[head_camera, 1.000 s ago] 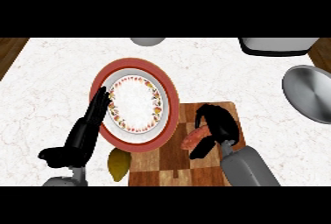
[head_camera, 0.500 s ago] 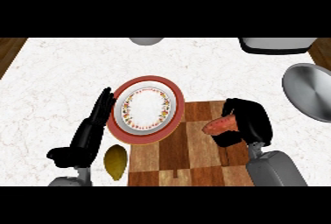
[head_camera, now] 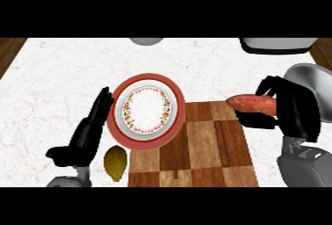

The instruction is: Pick the sweet potato from the cutting board and place it in the pan

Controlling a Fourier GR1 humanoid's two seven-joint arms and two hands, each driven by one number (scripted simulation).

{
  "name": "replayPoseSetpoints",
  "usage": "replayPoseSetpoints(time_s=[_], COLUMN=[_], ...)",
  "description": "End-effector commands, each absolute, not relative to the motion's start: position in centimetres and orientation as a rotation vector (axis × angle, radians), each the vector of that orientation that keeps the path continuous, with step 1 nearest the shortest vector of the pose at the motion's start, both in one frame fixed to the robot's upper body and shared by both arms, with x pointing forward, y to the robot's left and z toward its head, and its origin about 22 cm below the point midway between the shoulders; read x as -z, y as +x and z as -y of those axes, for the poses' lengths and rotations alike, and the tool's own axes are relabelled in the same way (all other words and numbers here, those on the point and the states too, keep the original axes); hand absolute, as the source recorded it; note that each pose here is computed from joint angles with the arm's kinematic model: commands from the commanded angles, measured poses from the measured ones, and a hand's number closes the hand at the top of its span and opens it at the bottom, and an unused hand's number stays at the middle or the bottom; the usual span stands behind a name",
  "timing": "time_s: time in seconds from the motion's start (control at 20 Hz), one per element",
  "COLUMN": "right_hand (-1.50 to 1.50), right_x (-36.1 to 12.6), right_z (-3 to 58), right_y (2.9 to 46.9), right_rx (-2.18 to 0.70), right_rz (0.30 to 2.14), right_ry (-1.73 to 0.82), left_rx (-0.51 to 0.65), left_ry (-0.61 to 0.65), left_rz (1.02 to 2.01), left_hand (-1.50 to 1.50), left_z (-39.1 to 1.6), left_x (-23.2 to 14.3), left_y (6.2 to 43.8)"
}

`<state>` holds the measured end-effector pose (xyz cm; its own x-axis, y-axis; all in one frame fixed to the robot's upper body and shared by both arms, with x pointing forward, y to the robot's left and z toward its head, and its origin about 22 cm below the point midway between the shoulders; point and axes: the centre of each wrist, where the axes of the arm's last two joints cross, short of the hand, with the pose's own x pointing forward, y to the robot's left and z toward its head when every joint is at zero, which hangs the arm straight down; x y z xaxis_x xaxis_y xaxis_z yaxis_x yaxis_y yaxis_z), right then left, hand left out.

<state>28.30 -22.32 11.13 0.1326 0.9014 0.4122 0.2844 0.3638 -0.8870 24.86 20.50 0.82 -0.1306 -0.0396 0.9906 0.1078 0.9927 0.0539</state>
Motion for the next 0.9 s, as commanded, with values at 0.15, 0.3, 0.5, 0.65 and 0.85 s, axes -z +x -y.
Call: replayPoseSetpoints(time_s=[0.15,0.3,0.5,0.65,0.85], right_hand=[1.5,1.5,1.5,1.5,1.5], right_x=[-13.9,-10.8,-9.6,-8.0,-7.4], right_z=[26.6,31.0,33.6,38.0,41.2], right_y=[28.8,28.7,31.5,31.7,32.3], right_rx=[-0.346,-0.248,-0.207,-0.168,-0.227], right_rz=[1.412,1.403,1.37,1.376,1.361], right_ry=[-1.128,-1.157,-1.212,-1.293,-1.473], left_rx=[0.106,0.133,0.115,0.154,0.143], left_ry=[-0.061,-0.078,-0.074,-0.086,-0.083], left_rz=[1.698,1.698,1.694,1.712,1.72], left_hand=[0.0,0.0,0.0,0.0,0.0], left_z=[-20.3,-20.7,-18.6,-20.9,-20.4], left_x=[-1.0,-1.0,-1.1,-2.2,-2.0], left_y=[23.7,23.3,25.2,25.3,25.6])
